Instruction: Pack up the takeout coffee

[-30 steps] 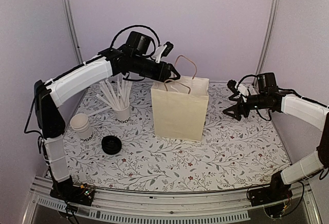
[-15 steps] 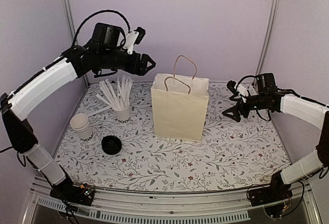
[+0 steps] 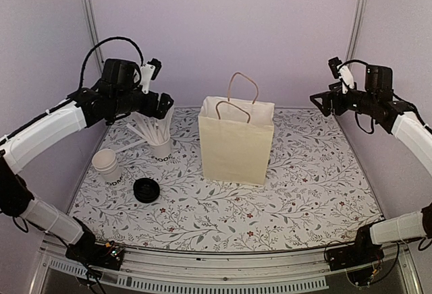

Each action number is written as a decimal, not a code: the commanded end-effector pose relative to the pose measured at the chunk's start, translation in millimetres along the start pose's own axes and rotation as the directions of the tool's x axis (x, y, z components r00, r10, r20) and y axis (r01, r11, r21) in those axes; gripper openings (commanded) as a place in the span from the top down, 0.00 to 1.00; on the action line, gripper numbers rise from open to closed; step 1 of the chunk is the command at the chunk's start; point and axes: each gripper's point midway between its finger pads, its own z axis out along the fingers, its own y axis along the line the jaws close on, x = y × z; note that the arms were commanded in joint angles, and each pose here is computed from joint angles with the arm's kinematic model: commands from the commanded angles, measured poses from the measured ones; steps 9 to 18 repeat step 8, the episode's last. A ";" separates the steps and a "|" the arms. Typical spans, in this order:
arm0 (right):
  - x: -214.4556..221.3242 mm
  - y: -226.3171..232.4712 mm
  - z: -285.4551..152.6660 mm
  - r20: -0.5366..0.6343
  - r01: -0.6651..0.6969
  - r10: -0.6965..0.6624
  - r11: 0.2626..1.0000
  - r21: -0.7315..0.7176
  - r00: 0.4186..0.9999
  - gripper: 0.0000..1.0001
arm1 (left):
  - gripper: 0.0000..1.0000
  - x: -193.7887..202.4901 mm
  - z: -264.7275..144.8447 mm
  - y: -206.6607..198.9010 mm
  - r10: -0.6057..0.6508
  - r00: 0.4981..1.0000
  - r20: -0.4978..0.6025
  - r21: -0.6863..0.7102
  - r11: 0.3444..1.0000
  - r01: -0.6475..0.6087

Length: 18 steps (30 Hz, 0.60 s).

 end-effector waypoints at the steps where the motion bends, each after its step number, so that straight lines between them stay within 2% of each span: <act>1: -38.7 -6.1 -33.6 0.098 -0.073 0.066 0.995 0.070 0.993 0.01 | 0.00 -26.8 -12.5 16.0 -0.048 0.991 0.129 -0.042 0.998 0.054; 4: -35.2 -5.7 -39.5 0.104 -0.054 0.045 0.994 0.090 0.994 0.01 | 0.00 -25.8 -16.8 14.6 -0.094 0.984 0.150 -0.009 0.995 0.096; 8: -12.2 -10.2 -33.9 0.098 -0.095 0.083 0.987 0.127 0.992 0.01 | 0.00 -15.6 -18.8 14.3 -0.127 0.977 0.172 0.013 0.992 0.127; 18: -12.2 -10.2 -33.9 0.098 -0.095 0.083 0.987 0.127 0.992 0.01 | 0.00 -15.6 -18.8 14.3 -0.127 0.977 0.172 0.013 0.992 0.127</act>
